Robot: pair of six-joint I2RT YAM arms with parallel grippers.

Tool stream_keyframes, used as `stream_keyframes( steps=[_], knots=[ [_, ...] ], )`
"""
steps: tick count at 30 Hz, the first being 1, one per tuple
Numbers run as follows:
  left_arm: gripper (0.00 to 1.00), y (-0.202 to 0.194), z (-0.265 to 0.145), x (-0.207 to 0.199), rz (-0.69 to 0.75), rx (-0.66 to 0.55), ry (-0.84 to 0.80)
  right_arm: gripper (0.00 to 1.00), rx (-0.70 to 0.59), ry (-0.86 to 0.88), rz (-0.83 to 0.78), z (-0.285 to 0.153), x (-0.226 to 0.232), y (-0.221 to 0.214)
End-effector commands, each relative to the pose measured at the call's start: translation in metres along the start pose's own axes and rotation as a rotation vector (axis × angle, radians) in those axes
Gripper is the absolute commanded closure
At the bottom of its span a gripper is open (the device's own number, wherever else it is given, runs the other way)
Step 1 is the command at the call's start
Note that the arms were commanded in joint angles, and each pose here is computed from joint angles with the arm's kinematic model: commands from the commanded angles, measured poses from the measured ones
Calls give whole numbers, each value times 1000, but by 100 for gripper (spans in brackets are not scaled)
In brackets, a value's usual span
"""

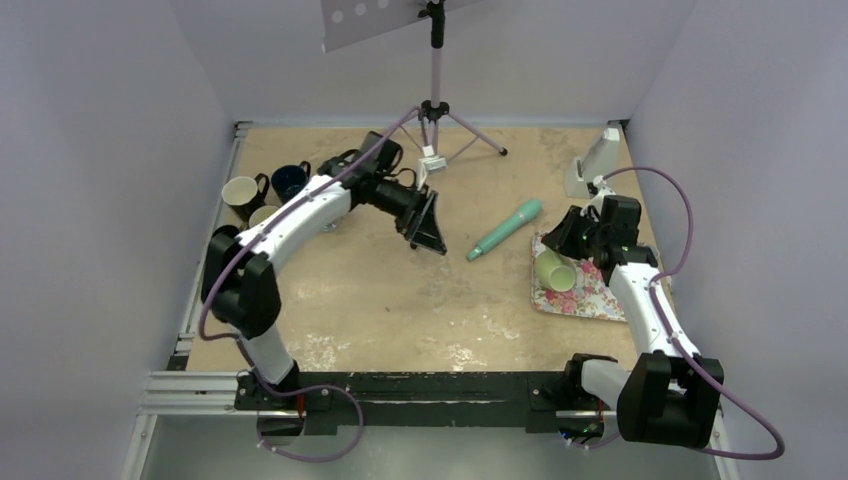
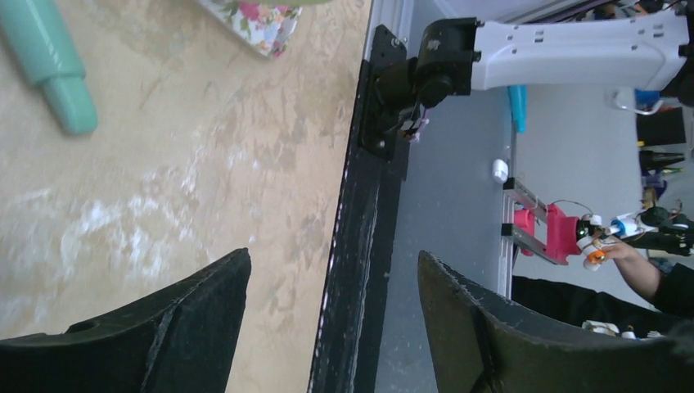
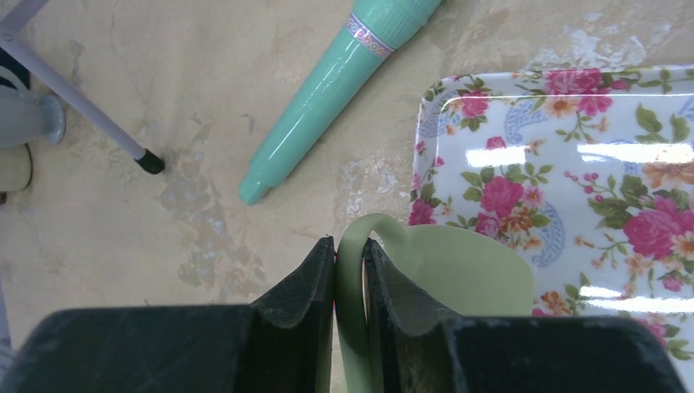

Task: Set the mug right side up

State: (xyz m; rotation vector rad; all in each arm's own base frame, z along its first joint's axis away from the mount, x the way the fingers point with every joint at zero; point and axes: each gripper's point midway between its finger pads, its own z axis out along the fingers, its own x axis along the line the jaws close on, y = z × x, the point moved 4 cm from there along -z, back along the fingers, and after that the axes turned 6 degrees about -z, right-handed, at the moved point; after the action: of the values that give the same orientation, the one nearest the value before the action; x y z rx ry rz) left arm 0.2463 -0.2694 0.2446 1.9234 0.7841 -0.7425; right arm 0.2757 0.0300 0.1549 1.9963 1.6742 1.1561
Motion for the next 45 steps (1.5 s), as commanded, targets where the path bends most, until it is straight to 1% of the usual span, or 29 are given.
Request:
stream_keyframes(
  steps=[1, 5, 8, 10, 13, 15, 16, 20, 24, 26, 30, 36, 38, 42, 45],
  knots=[
    [22, 42, 57, -8, 64, -3, -139, 100, -116, 142, -55, -14, 29, 34],
    [22, 50, 99, -3, 26, 17, -194, 100, -113, 142, -52, -16, 30, 36],
    [22, 65, 119, 5, 47, -55, -209, 100, -108, 147, -48, -14, 30, 35],
    [22, 73, 134, 15, 30, -79, -200, 100, -107, 98, -37, -11, 23, 34],
    [23, 77, 155, 31, -22, -53, -170, 100, -69, -27, -11, -5, 3, 25],
    [24, 78, 160, 38, -36, -48, -161, 100, -75, -79, -5, -3, -5, 22],
    [24, 77, 161, 40, -28, -47, -155, 100, -93, -77, -3, -4, -5, 24],
    [24, 78, 161, 42, -6, -35, -149, 100, -163, 48, -8, -11, 16, 37],
    [24, 80, 166, 44, 1, -38, -185, 100, -218, 162, -24, -23, 34, 39],
    [24, 83, 168, 43, 37, -41, -220, 100, -211, 231, -49, -29, 44, 36],
    [23, 92, 169, 38, 145, -25, -294, 100, -185, 296, -90, -39, 54, 31],
    [21, 107, 169, 29, 230, -56, -360, 100, -236, 405, -88, -58, 75, 40],
    [21, 109, 169, 26, 230, -60, -380, 100, -251, 427, -82, -64, 80, 44],
    [21, 104, 169, 25, 176, -41, -413, 100, -296, 448, -89, -76, 88, 55],
    [21, 102, 167, 20, 172, -34, -442, 100, -313, 477, -95, -80, 93, 61]
  ],
)
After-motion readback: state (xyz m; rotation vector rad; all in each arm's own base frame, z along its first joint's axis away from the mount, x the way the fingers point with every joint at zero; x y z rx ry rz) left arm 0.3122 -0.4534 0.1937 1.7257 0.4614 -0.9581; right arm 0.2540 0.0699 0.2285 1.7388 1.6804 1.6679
